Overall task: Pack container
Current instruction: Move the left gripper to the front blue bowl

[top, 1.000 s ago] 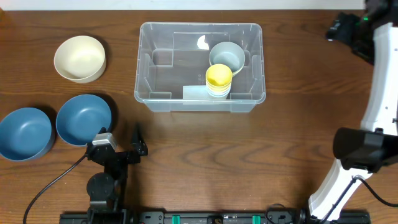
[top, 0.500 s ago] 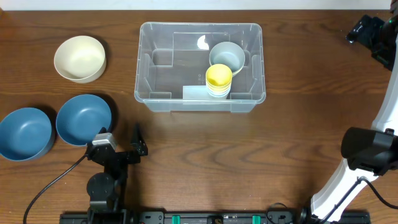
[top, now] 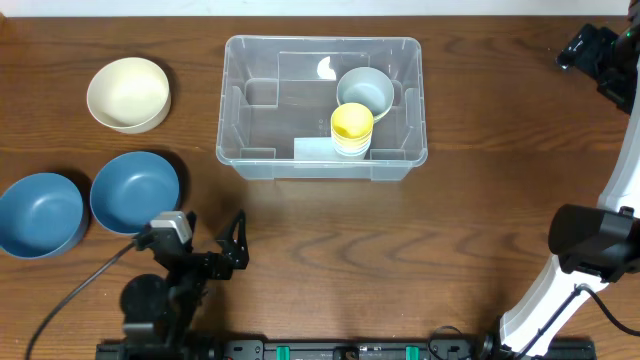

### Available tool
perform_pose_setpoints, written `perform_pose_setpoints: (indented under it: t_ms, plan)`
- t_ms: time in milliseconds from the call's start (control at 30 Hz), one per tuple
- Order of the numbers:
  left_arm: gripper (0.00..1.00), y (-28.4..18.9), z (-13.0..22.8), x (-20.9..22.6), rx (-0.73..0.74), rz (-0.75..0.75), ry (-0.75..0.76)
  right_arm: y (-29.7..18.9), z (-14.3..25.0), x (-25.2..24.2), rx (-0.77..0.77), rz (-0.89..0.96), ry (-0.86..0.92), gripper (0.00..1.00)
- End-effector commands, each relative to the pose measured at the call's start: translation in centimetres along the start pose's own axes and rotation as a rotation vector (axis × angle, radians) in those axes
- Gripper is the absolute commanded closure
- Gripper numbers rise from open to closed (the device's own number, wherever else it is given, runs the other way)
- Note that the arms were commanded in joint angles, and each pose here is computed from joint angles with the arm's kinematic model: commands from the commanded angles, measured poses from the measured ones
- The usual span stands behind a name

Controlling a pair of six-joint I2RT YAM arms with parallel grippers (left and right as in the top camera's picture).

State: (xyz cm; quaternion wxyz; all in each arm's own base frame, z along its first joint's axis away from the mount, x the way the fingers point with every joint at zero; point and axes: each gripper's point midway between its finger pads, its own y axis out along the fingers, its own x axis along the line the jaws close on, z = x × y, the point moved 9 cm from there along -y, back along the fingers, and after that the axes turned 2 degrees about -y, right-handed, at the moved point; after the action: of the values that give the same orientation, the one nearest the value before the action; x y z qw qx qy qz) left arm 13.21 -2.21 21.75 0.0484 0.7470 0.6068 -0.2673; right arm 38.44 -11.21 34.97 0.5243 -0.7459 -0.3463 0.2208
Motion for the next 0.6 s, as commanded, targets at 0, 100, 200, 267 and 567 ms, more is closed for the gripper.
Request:
perform_pose_setpoints:
  t_ms: [0,100,200,267,567]
  plan:
    - [0.02,-1.0,-2.7,-1.7,0.011,0.019,0.021,-0.1,-0.1,-0.3,-0.007,0.006,0.005,0.01]
    - [0.02,-1.2,-4.5,-2.3,0.066,-0.034,0.021,-0.1,-0.1,-0.3,-0.007,0.007,0.005,0.01]
    - [0.02,-1.3,-6.5,-2.3,0.143,-0.174,-0.001,-0.1,-0.1,-0.3,-0.007,0.006,0.005,0.01]
    - [0.02,-1.4,-7.9,-2.2,0.204,-0.292,-0.009,-0.1,-0.1,-0.3,-0.007,0.006,0.005,0.01]
    - [0.02,-1.2,-14.5,-4.6,0.367,-0.377,0.163,-0.1,-0.1,-0.3,-0.007,0.006,0.005,0.01]
